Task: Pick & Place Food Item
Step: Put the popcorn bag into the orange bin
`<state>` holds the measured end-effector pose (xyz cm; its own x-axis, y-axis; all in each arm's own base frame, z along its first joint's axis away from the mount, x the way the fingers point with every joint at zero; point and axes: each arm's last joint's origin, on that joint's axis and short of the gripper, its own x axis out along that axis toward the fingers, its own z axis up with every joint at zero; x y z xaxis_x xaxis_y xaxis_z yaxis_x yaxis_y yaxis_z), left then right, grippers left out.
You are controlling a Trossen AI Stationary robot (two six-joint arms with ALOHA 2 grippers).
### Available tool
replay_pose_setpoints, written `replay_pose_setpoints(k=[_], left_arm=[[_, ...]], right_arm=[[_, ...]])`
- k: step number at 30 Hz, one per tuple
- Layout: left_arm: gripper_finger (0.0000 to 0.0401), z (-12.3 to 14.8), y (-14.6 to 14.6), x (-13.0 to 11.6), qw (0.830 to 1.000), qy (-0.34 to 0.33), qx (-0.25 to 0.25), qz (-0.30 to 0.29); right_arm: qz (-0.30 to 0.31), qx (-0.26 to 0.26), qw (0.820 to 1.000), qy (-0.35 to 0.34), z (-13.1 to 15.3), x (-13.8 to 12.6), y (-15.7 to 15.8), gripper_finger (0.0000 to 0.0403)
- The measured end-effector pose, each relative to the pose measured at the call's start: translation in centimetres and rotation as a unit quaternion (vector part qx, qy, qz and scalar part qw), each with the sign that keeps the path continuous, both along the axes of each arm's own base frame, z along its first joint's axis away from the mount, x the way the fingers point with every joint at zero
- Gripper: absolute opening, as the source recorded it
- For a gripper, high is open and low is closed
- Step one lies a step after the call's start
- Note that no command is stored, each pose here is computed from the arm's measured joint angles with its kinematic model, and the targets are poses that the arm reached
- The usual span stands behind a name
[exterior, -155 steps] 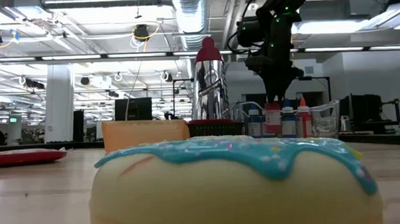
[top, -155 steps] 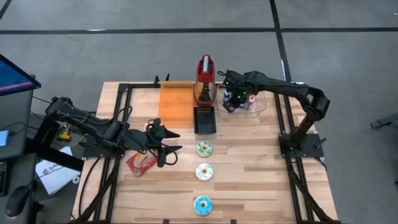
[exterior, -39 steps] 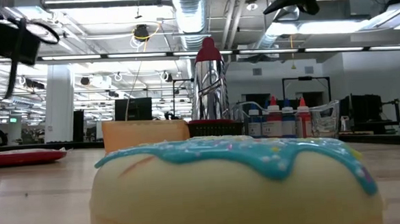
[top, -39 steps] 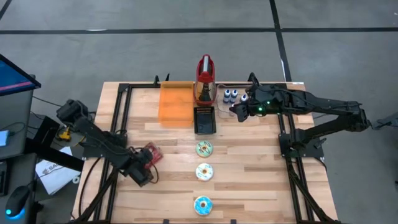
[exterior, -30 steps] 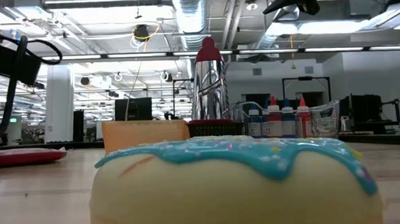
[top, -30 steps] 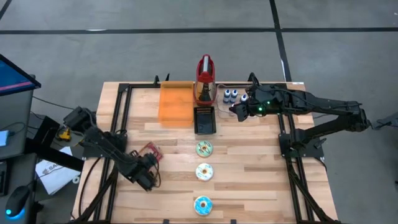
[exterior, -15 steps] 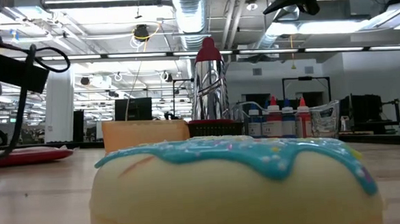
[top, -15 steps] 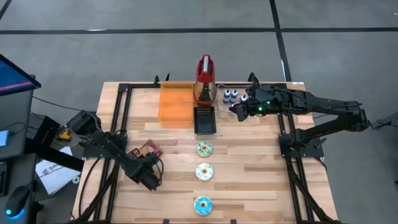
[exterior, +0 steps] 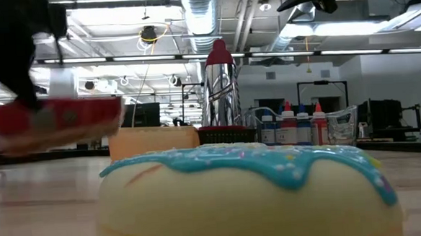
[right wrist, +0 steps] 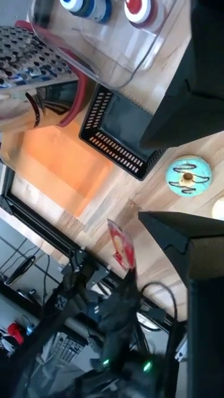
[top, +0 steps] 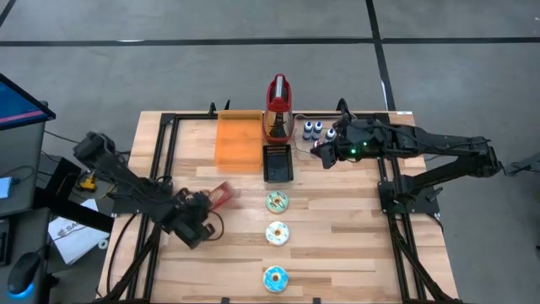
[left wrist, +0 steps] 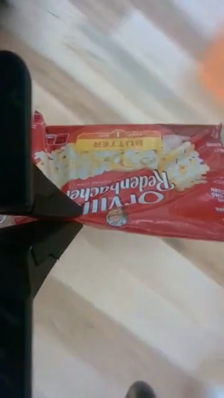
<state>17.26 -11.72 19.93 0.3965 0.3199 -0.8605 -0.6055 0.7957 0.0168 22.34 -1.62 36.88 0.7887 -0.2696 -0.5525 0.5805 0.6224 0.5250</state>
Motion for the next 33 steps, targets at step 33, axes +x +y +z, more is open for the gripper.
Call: replay_pose_setpoints(k=[33], left_arm=[[0.0000, 1.2, 25.0, 8.8, 0.941, -0.146, -0.050, 0.300]], right_arm=[[-0.018, -0.034, 0.999, -0.018, 0.4, 0.2, 0.8, 0.0164]])
